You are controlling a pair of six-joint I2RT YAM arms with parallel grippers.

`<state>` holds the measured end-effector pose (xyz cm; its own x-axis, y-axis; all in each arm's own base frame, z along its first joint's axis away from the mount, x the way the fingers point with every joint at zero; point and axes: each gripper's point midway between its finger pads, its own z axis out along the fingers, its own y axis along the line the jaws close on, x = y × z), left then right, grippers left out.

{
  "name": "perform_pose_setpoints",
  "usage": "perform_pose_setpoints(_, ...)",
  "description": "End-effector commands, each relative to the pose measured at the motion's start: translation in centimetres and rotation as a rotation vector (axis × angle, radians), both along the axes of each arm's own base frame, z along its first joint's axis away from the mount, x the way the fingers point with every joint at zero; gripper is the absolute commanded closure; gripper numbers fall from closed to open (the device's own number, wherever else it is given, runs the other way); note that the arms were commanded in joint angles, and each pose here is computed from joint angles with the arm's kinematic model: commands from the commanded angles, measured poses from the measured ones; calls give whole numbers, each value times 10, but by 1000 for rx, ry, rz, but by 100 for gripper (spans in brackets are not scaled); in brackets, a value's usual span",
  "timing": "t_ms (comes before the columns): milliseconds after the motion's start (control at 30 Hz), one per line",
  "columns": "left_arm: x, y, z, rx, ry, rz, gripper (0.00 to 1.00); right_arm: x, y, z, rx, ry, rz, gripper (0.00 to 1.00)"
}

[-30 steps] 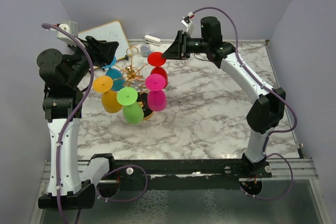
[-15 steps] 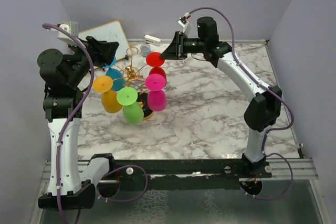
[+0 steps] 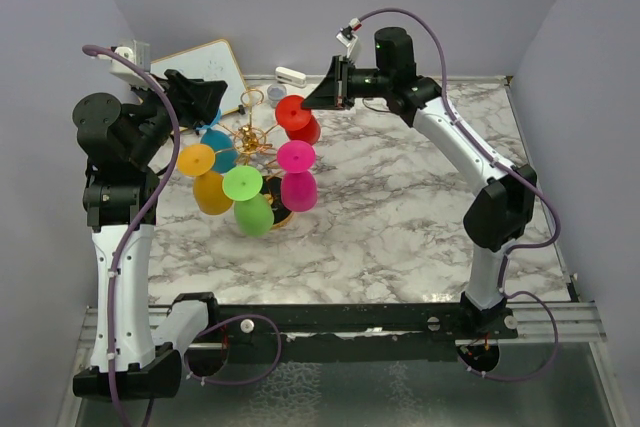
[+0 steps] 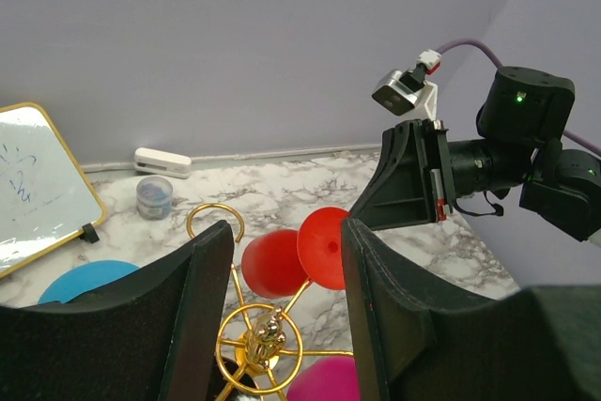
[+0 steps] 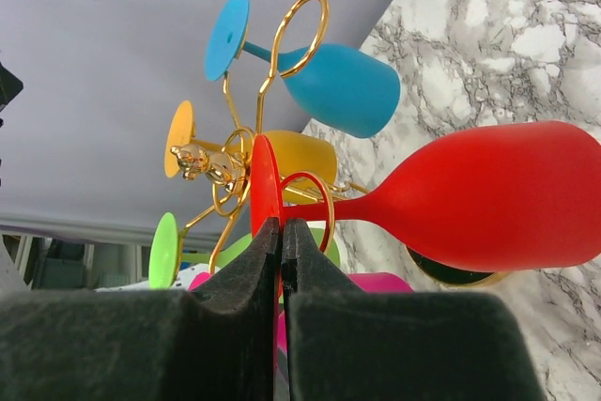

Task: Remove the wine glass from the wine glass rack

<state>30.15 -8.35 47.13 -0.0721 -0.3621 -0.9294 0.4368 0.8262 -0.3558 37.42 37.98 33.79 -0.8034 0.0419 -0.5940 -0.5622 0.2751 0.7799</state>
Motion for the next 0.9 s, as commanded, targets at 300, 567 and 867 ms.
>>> perform_pose_setpoints(300, -5, -4, 11, -5, -28, -19, 48, -33, 5, 36, 81, 25, 128, 99)
perform_pose_setpoints(567, -6, -5, 14, -5, -34, -25, 48, -42, 13, 41, 52, -16, 133, 99)
perform_pose_setpoints(867, -6, -6, 12, -6, -30, -28, 48, -47, 21, 24, -21, -37, 116, 99)
